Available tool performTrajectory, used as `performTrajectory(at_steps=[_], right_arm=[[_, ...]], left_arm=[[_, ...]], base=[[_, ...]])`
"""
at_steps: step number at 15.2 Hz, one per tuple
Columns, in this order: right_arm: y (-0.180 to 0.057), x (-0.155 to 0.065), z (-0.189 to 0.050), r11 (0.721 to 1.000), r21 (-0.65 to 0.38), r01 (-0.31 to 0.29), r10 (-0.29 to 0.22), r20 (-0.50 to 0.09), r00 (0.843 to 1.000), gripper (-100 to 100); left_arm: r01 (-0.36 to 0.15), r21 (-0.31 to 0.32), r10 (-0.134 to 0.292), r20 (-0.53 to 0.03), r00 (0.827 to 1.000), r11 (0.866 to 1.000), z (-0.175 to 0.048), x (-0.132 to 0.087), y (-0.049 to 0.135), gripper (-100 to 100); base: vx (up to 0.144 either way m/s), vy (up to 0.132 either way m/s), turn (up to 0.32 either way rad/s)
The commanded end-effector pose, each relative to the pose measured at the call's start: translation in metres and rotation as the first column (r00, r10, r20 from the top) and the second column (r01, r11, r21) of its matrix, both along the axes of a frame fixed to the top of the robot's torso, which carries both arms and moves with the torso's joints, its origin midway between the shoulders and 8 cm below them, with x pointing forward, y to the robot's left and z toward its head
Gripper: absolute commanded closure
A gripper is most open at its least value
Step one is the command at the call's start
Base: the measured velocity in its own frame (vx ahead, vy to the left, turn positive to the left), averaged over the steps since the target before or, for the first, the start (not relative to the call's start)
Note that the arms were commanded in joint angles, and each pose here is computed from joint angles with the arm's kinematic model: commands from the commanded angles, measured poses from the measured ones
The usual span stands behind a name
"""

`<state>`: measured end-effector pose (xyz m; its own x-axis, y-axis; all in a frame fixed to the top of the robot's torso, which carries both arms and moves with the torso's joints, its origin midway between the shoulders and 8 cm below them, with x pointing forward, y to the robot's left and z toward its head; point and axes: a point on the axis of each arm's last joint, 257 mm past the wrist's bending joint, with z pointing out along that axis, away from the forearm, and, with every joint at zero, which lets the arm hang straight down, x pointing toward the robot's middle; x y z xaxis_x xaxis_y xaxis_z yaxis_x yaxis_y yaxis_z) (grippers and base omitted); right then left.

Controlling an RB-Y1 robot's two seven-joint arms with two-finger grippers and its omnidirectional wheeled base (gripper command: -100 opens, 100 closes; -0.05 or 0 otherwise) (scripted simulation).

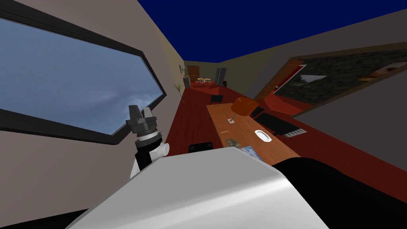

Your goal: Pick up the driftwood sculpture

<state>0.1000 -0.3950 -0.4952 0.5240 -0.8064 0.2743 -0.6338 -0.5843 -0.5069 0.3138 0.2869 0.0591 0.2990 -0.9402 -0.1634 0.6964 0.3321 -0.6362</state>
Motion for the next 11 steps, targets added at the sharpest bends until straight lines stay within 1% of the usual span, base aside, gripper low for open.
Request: performTrajectory(at_steps=[1, 2, 3, 4, 5, 6, 7, 8, 9, 11], right_arm=[[-0.006, -0.010, -0.004, 0.999, 0.021, 0.046, -0.046, -0.031, 0.998, -100], [-0.006, -0.010, -0.004, 0.998, 0.031, 0.062, -0.061, -0.033, 0.998, -100], [-0.008, -0.015, -0.006, 0.996, 0.040, 0.085, -0.083, -0.050, 0.995, -100], [-0.008, -0.015, -0.006, 0.994, 0.046, 0.095, -0.093, -0.051, 0.994, -100], [-0.009, -0.018, -0.008, 0.991, 0.058, 0.121, -0.117, -0.064, 0.991, -100], [-0.009, -0.018, -0.008, 0.991, 0.058, 0.121, -0.117, -0.064, 0.991, -100], [-0.009, -0.020, -0.009, 0.989, 0.065, 0.136, -0.131, -0.072, 0.989, -100], [-0.008, -0.018, -0.008, 0.991, 0.060, 0.120, -0.116, -0.063, 0.991, -100], [-0.003, -0.017, -0.014, 0.991, 0.059, 0.122, -0.119, -0.059, 0.991, -100], [0.001, -0.015, -0.018, 0.991, 0.057, 0.120, -0.117, -0.054, 0.992, -100]], left_arm=[[0.000, 0.000, 0.000, 0.000, 1.000, 1.000, 0.000, 0.000, 0.000, 0], [0.000, 0.000, 0.000, 0.000, 1.000, 1.000, 0.000, 0.000, 0.000, 0], [0.000, 0.000, 0.000, 0.000, 1.000, 1.000, 0.000, 0.000, 0.000, 0], [0.000, 0.000, 0.000, 0.000, 1.000, 1.000, 0.000, 0.000, 0.000, 0], [0.000, 0.000, 0.000, 0.000, 1.000, 1.000, 0.000, 0.000, 0.000, 0], [0.000, 0.000, 0.000, 0.000, 1.000, 1.000, 0.000, 0.000, 0.000, 0], [0.000, 0.000, 0.000, 0.000, 1.000, 1.000, 0.000, 0.000, 0.000, 0], [0.000, 0.000, 0.000, 0.000, 1.000, 1.000, 0.000, 0.000, 0.000, 0], [0.000, 0.000, 0.000, 0.000, 1.000, 1.000, 0.000, 0.000, 0.000, 0], [0.000, 0.000, 0.000, 0.000, 1.000, 1.000, 0.000, 0.000, 0.000, 0]], base=[[-0.007, -0.038, 0.168], [-0.005, -0.036, 0.155], [0.000, -0.036, 0.164], [0.005, -0.035, 0.118], [0.011, -0.030, 0.092], [0.014, -0.022, 0.062], [0.017, -0.013, 0.050], [0.010, -0.006, 0.019], [0.010, -0.012, -0.015], [0.022, -0.021, -0.017]])
